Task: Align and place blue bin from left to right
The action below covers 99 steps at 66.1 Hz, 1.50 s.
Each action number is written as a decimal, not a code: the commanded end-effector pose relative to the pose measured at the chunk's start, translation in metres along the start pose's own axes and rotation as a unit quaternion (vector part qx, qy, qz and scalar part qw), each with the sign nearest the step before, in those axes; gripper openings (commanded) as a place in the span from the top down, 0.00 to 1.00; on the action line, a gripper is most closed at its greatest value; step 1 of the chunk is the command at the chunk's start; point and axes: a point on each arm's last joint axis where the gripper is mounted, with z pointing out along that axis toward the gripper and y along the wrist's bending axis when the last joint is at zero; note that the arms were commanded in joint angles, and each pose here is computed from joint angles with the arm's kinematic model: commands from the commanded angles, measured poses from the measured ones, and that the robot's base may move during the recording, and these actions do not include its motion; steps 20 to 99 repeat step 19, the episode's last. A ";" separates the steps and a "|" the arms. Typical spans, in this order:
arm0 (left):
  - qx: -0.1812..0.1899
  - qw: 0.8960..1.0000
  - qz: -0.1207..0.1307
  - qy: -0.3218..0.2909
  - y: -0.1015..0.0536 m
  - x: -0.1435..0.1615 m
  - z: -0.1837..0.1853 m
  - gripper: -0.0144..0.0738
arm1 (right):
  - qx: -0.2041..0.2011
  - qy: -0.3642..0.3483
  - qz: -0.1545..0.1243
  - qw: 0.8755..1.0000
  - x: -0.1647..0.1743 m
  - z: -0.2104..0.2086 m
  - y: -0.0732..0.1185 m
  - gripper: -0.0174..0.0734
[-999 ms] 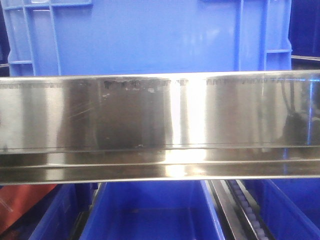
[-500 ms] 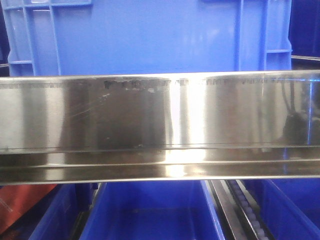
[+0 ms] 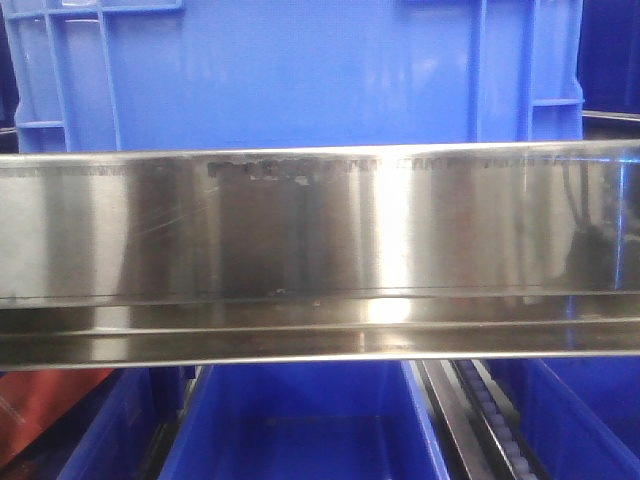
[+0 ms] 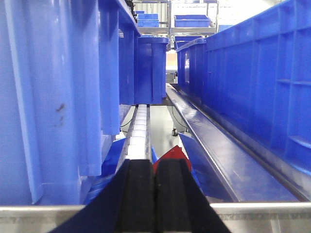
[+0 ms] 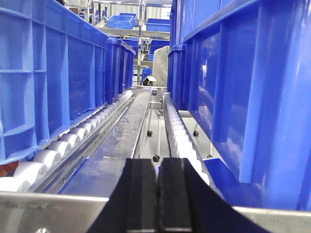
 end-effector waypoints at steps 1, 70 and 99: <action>-0.001 1.000 -0.003 -0.013 0.000 -0.003 -0.001 0.96 | 0.003 -0.012 -0.002 1.000 -0.002 0.000 0.000 0.89; -0.001 1.000 -0.003 -0.013 0.000 -0.003 -0.001 0.96 | 0.003 -0.012 -0.002 1.000 -0.002 0.000 0.000 0.89; -0.001 1.000 -0.003 -0.013 0.000 -0.003 -0.001 0.96 | 0.003 -0.012 -0.002 1.000 -0.002 0.000 0.000 0.89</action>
